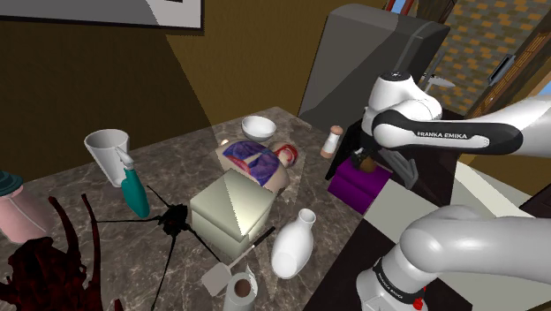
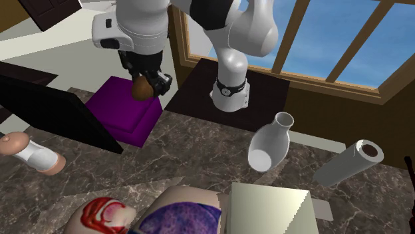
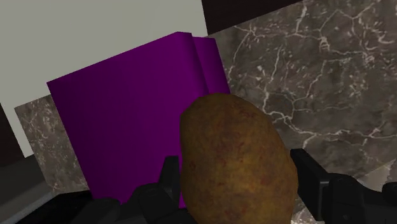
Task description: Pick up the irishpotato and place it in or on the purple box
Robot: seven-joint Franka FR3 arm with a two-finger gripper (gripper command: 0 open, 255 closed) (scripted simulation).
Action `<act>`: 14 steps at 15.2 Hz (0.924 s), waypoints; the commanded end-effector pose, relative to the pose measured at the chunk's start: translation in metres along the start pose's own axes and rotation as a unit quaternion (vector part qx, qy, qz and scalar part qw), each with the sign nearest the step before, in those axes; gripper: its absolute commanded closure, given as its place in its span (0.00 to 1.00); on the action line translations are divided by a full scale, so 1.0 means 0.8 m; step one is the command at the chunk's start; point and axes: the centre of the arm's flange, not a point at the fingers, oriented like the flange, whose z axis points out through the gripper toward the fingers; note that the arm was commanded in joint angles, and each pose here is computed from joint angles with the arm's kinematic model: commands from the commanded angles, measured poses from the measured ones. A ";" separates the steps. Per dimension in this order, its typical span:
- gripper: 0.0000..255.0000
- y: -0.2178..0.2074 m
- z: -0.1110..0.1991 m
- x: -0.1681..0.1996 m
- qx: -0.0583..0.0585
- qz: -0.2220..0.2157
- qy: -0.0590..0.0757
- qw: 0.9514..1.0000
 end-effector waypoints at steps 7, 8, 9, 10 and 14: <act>1.00 0.124 0.040 0.025 0.000 0.000 0.000 1.000; 1.00 0.139 0.045 0.028 0.000 0.000 0.000 1.000; 1.00 0.154 0.050 0.031 0.000 0.000 0.000 1.000; 1.00 0.170 0.055 0.034 0.000 0.000 0.000 1.000; 1.00 0.165 0.074 0.034 0.000 0.000 0.000 1.000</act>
